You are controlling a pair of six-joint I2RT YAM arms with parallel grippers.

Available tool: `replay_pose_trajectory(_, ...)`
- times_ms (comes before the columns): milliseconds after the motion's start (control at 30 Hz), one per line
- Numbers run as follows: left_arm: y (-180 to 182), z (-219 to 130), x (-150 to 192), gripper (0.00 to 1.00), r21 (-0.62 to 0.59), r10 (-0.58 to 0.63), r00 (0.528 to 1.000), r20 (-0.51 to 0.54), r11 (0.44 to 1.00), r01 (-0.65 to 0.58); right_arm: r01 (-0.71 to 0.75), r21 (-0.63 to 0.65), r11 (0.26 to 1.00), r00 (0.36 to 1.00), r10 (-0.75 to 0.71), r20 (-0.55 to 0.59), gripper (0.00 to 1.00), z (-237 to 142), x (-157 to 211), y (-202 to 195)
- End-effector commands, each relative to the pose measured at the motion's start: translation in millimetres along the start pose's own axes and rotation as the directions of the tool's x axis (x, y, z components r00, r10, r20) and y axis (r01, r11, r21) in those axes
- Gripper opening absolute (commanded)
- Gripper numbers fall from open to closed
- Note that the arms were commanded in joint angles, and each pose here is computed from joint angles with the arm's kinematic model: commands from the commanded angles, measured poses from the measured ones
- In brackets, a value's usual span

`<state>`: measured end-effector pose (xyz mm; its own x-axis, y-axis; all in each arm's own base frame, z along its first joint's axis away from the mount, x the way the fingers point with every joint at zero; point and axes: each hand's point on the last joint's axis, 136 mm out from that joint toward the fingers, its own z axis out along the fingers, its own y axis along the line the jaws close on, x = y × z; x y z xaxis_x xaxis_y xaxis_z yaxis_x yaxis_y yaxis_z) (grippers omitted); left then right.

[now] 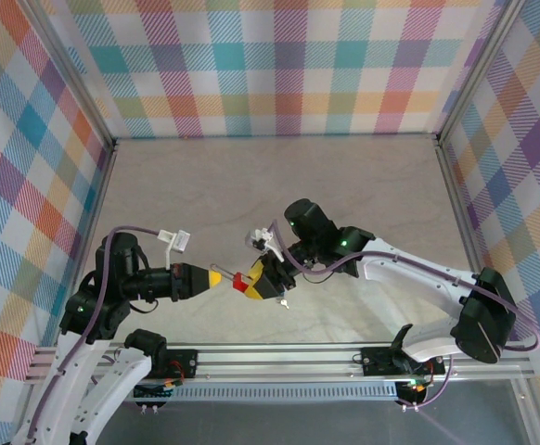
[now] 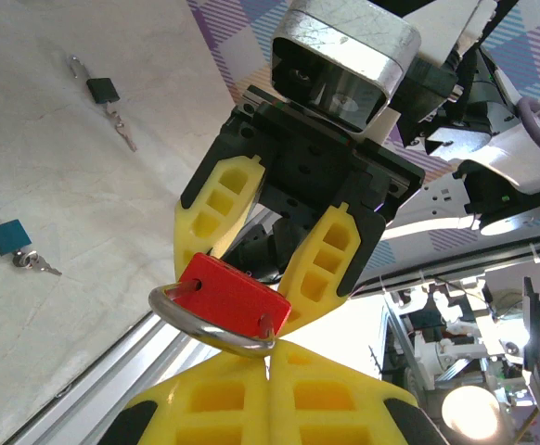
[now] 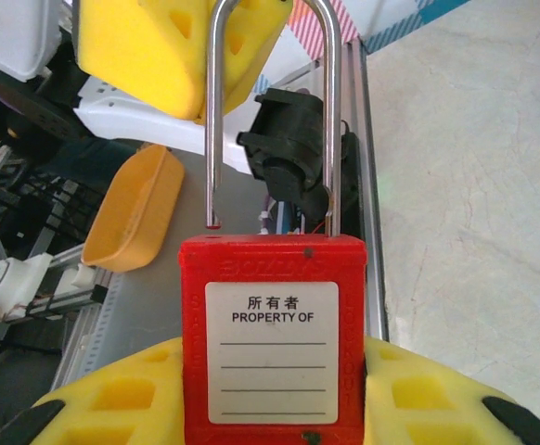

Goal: Lock with the key

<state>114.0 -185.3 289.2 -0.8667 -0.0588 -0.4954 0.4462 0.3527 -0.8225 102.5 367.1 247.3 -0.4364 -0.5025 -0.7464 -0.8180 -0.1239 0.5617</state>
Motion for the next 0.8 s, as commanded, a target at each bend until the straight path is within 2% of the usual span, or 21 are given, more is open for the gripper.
replay_pose_trajectory(0, -16.6, -5.5, 3.9, 0.0, 0.039, 0.055, 0.998, -0.008, 0.998, -0.055, 0.007, -0.076, 0.997, 1.0, -0.006, 0.008, 0.0, -2.8, -7.8, 13.2)
replay_pose_trajectory(500, -7.2, -1.9, 7.7, 0.0, 0.033, 0.017, 1.0, -0.012, 0.999, -0.017, 0.013, -0.074, 0.997, 1.0, -0.011, 0.022, 0.0, -1.9, -18.1, 12.1)
replay_pose_trajectory(733, -2.8, -5.0, 7.3, 0.0, -0.014, 0.029, 1.0, 0.003, 0.999, -0.029, 0.016, -0.037, 0.999, 1.0, -0.016, 0.012, 0.0, -2.9, -12.5, 7.4)
replay_pose_trajectory(767, -2.6, -5.2, 6.3, 0.06, -0.019, 0.029, 1.0, 0.008, 0.999, -0.029, 0.015, -0.036, 0.999, 1.0, -0.015, 0.01, 0.0, -3.0, -11.6, 7.3)
